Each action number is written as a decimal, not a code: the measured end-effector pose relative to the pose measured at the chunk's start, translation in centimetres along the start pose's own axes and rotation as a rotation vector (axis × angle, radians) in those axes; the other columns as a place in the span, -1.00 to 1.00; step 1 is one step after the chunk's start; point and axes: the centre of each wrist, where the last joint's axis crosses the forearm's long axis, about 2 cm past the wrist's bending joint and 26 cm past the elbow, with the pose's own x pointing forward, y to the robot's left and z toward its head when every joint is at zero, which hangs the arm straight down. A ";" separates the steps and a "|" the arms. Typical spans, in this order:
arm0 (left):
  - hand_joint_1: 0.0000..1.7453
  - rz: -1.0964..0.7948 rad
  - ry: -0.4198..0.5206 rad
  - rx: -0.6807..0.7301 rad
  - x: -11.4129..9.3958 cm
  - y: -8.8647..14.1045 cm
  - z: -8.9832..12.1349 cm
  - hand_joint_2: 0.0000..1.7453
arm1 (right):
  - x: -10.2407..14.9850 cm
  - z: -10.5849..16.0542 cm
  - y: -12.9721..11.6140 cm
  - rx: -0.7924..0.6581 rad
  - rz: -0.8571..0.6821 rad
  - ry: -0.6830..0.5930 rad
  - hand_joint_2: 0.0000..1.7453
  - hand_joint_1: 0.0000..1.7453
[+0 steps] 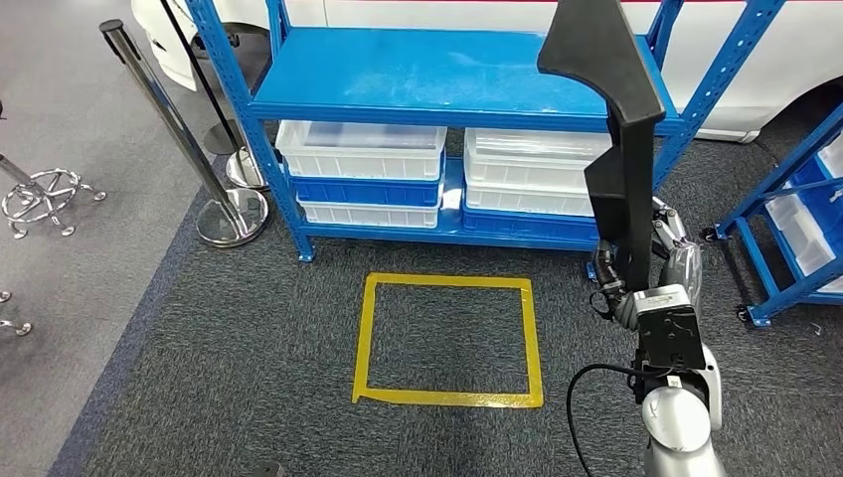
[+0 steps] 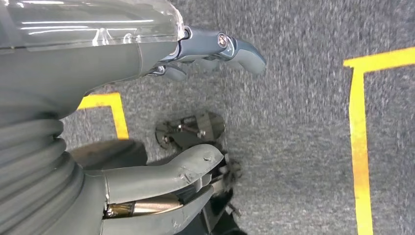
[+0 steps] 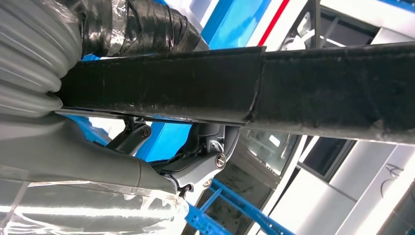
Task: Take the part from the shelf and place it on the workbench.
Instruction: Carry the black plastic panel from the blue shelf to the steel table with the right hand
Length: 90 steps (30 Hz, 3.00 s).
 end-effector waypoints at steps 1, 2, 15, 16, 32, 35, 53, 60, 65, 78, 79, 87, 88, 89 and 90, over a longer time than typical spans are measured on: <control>-1.00 0.000 0.001 0.000 0.0 0.0 0.0 1.00 | 0.0 0.0 0.0 0.001 0.000 0.000 1.00 1.00; -1.00 0.000 0.002 0.000 -0.1 0.0 0.0 1.00 | 0.0 0.0 0.0 0.001 0.000 0.000 1.00 1.00; -1.00 0.004 0.003 -0.003 0.0 0.0 0.0 1.00 | 0.0 -0.1 0.1 0.001 0.003 0.000 1.00 1.00; -1.00 0.004 0.003 -0.003 0.0 0.0 0.0 1.00 | 0.0 -0.2 0.1 0.001 0.004 -0.001 1.00 1.00; -1.00 0.000 -0.001 0.000 0.3 0.1 -0.2 1.00 | 0.1 -0.4 0.2 0.011 -0.006 -0.005 1.00 1.00; -1.00 0.000 0.001 0.001 0.2 0.0 -0.1 1.00 | 0.1 -0.4 0.3 0.012 -0.012 -0.003 1.00 1.00; -1.00 0.000 0.007 0.000 0.0 0.0 0.0 1.00 | 0.1 -0.4 0.3 0.010 -0.018 0.000 1.00 1.00; -1.00 0.000 0.005 0.001 0.2 0.0 -0.1 1.00 | 0.2 -0.4 0.4 0.010 -0.022 0.002 1.00 1.00; -1.00 0.002 0.004 0.003 0.2 0.1 -0.1 1.00 | 0.2 -0.4 0.5 0.010 -0.023 0.000 1.00 1.00; -1.00 0.004 0.008 0.003 0.1 0.0 0.0 1.00 | 0.1 -0.5 0.6 0.012 -0.024 0.003 1.00 1.00; -1.00 0.004 0.009 0.003 0.0 0.0 0.0 1.00 | 0.1 -0.5 0.6 0.012 -0.024 0.003 1.00 1.00; -1.00 0.004 0.012 0.003 -0.1 0.1 0.1 1.00 | 0.2 -0.6 0.7 0.010 -0.030 0.002 1.00 1.00; -1.00 0.005 0.012 0.003 -0.1 0.1 0.1 1.00 | 0.2 -0.6 0.7 0.011 -0.031 0.003 1.00 1.00; -1.00 0.006 0.012 0.003 -0.1 0.1 0.1 1.00 | 0.2 -0.6 0.7 0.011 -0.031 0.003 1.00 1.00; -1.00 0.006 0.011 0.004 -0.1 0.1 0.0 1.00 | 0.2 -0.6 0.7 0.011 -0.031 0.003 1.00 1.00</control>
